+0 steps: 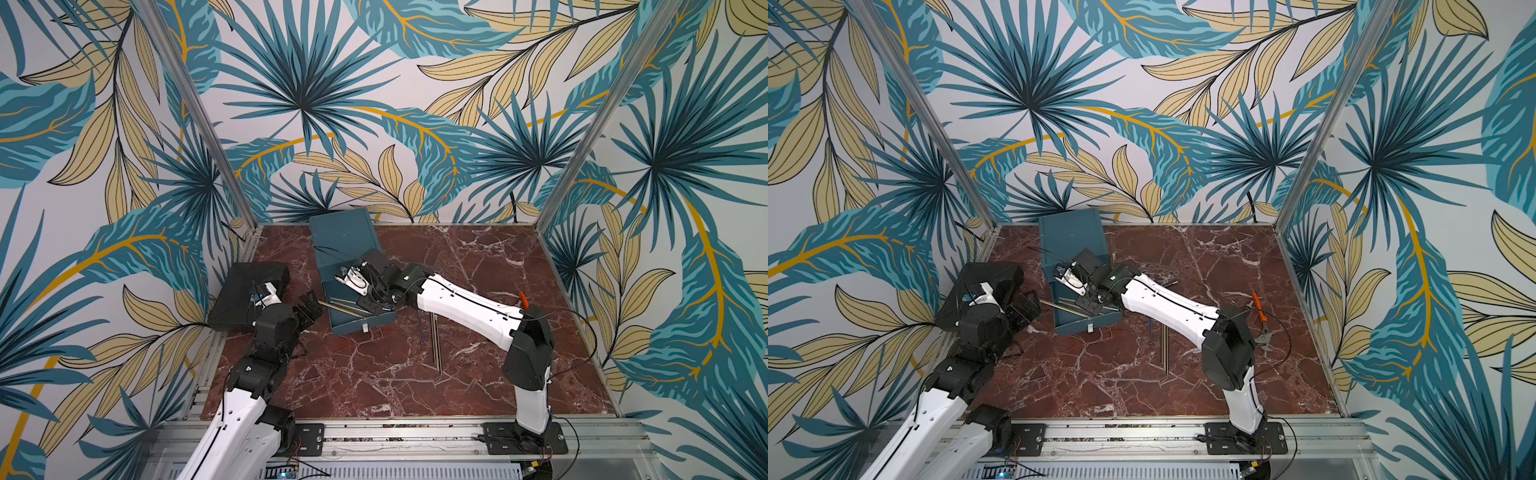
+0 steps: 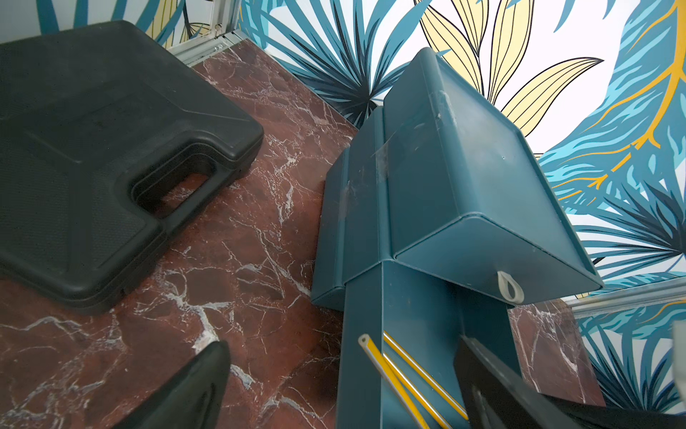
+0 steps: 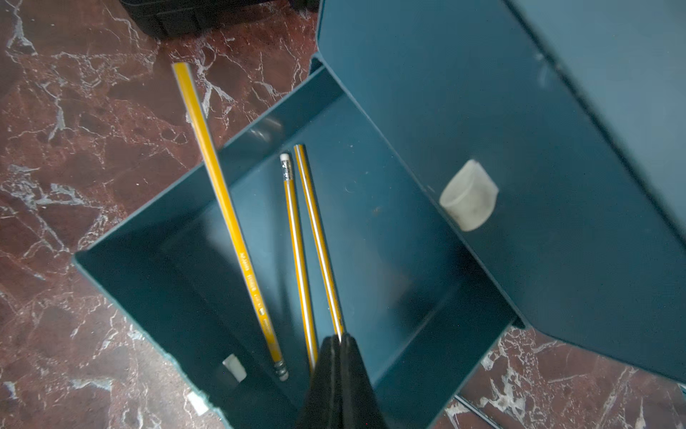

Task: Please place the pencils in the drawer according to their color
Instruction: Place the pencil in the drawer.

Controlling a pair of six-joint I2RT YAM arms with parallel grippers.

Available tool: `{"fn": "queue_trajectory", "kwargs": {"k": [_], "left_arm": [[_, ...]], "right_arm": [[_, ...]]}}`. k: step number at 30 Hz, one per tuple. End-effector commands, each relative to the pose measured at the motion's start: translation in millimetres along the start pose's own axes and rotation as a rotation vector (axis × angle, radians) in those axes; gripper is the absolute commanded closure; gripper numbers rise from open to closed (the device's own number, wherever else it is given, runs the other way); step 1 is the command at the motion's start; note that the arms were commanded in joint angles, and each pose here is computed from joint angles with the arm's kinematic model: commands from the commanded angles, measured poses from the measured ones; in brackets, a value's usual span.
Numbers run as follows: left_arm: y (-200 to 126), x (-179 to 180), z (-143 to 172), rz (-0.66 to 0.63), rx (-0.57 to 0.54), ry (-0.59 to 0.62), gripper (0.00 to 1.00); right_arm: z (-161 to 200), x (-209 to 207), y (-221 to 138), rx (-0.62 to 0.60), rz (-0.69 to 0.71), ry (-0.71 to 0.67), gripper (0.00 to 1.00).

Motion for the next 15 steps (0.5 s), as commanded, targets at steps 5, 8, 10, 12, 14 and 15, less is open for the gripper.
{"fn": "queue_trajectory", "kwargs": {"k": [5,8,10,12,14,15], "left_arm": [[0.2,4.3,-0.5,-0.017,-0.012,0.001,0.0],[2.5,2.6,0.8,-0.004,-0.007,-0.001,0.0],[5.0,-1.1,1.3,0.021,0.003,-0.002,0.0],[7.9,-7.6,-0.3,0.061,0.006,-0.006,0.0],[11.1,-15.0,-1.7,0.105,0.015,-0.001,0.0],[12.3,-17.8,-2.3,0.12,0.022,-0.001,0.0]], "right_arm": [[-4.8,-2.9,-7.3,-0.01,0.025,0.021,0.98],[-6.7,-4.9,-12.8,-0.021,0.033,0.031,0.92],[-6.8,-4.8,-14.2,-0.024,0.032,0.037,0.89],[-7.3,-6.4,-15.9,-0.027,0.045,0.054,0.89],[-7.4,-8.5,-17.9,-0.03,0.061,0.072,0.88],[-7.2,-9.5,-18.4,-0.03,0.068,0.08,0.88]]}}
Point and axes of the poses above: each gripper's point midway between its finger pads, its own y axis out along the fingers, its own x axis along the line the jaws close on, z = x × y, the point moved 6 cm from there along -y, back along the fingers, and after that the axes turned 13 degrees about y, right-handed, at the moved point
